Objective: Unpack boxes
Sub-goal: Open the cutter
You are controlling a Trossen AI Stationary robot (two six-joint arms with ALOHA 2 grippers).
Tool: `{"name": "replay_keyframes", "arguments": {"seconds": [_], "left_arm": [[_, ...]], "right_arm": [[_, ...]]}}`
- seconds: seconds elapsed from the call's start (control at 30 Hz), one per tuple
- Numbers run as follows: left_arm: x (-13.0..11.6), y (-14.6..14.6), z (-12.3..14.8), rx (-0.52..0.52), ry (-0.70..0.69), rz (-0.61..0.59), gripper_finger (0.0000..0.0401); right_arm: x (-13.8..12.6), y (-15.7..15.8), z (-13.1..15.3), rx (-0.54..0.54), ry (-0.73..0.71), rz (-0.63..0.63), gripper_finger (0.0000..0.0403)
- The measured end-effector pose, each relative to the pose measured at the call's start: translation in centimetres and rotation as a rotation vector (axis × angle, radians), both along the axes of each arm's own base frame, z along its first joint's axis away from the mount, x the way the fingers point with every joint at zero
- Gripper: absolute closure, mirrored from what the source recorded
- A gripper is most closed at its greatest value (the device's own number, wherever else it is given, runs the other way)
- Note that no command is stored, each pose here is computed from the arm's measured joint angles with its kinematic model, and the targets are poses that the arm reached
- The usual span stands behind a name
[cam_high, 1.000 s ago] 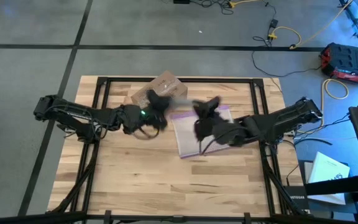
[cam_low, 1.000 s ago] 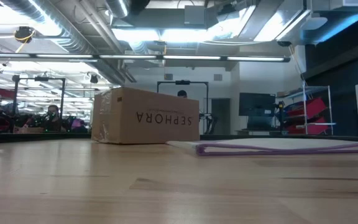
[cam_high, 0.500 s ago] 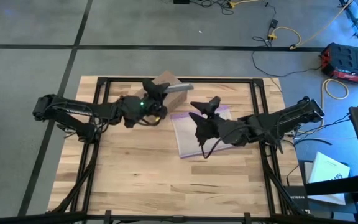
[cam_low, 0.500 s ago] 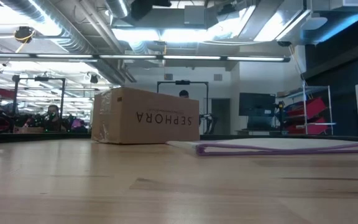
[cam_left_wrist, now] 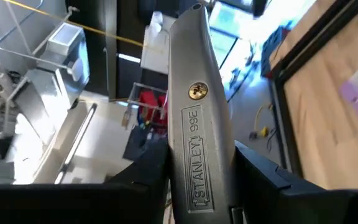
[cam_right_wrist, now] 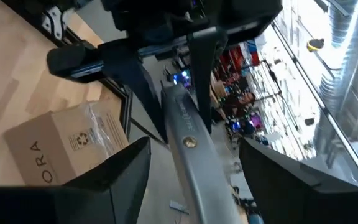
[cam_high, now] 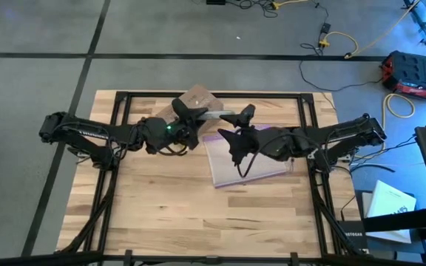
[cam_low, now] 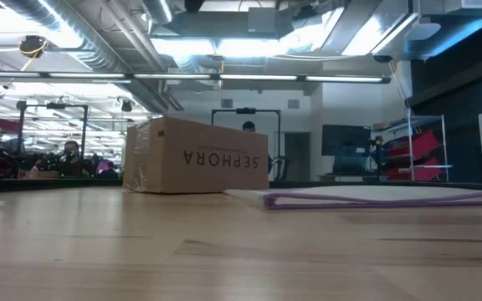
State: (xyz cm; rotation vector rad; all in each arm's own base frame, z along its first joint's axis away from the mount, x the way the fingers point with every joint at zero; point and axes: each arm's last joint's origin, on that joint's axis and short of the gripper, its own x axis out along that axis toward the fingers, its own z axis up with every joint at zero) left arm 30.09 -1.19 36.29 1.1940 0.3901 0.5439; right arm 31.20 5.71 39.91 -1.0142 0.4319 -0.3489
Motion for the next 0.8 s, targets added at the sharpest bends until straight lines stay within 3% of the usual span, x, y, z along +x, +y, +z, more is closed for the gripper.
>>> {"name": "replay_keyframes", "arguments": {"seconds": [0.13,0.4,0.6,0.8], "left_arm": [[0.1,-0.1,0.0,-0.047,-0.032,-0.047,0.028],[0.2,-0.3,0.0,-0.045,-0.032,-0.095,0.028],[0.2,-0.3,0.0,-0.039,-0.028,-0.094,0.028],[0.2,-0.3,0.0,0.001,-0.003,-0.094,0.028]], "right_arm": [[0.2,-0.6,-0.1,0.013,0.007,0.032,0.0171],[0.6,-2.2,-0.1,0.036,0.006,0.053,0.0171],[0.7,-2.8,-0.1,0.137,-0.03,0.077,0.0172],[0.9,-2.7,-0.3,0.179,-0.037,0.089,0.0202]]}}
